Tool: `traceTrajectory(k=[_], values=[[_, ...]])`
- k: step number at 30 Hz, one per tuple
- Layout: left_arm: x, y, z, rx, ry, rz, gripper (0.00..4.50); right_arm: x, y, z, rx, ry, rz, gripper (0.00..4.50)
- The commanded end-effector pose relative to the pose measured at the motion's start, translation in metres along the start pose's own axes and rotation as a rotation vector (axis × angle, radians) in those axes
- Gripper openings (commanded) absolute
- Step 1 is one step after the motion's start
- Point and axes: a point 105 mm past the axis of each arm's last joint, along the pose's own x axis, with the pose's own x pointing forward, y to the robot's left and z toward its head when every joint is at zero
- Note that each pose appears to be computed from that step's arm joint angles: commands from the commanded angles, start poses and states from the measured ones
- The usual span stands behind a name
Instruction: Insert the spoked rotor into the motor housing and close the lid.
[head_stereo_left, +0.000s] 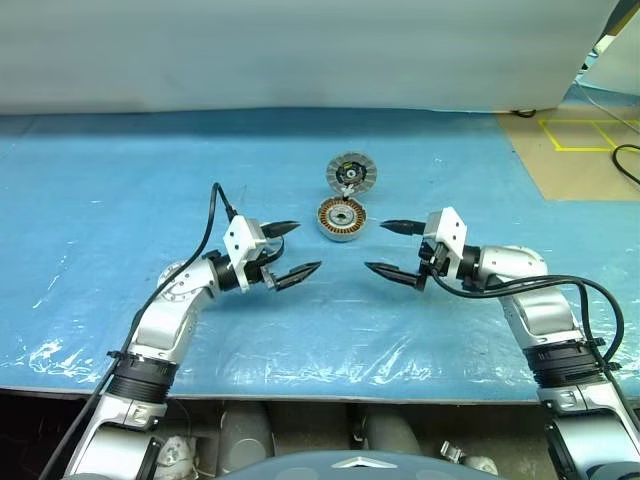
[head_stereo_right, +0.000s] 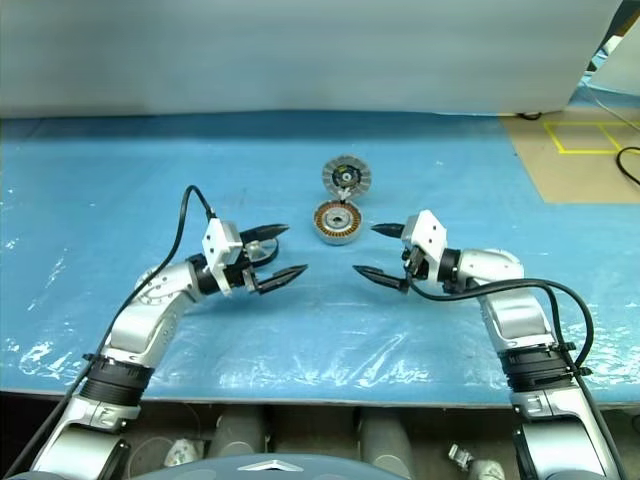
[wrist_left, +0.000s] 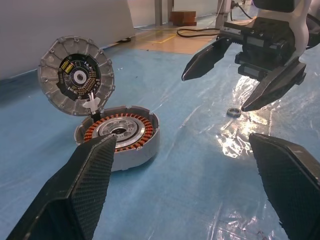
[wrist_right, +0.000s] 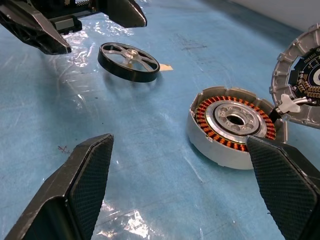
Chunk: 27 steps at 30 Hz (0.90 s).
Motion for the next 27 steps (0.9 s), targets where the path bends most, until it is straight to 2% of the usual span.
traceTrajectory(k=[1, 23, 27], values=[[0.000, 0.000, 0.013, 0.035, -0.041, 0.001, 4.48, 0.000, -0.003, 0.010, -0.022, -0.031, 0.001, 4.50], [-0.001, 0.001, 0.012, 0.034, -0.034, 0.001, 4.48, 0.008, -0.004, 0.015, -0.043, -0.033, 0.000, 4.50], [-0.002, -0.001, 0.010, 0.034, -0.028, -0.002, 4.48, 0.021, -0.009, 0.012, -0.078, 0.041, 0.005, 4.50]])
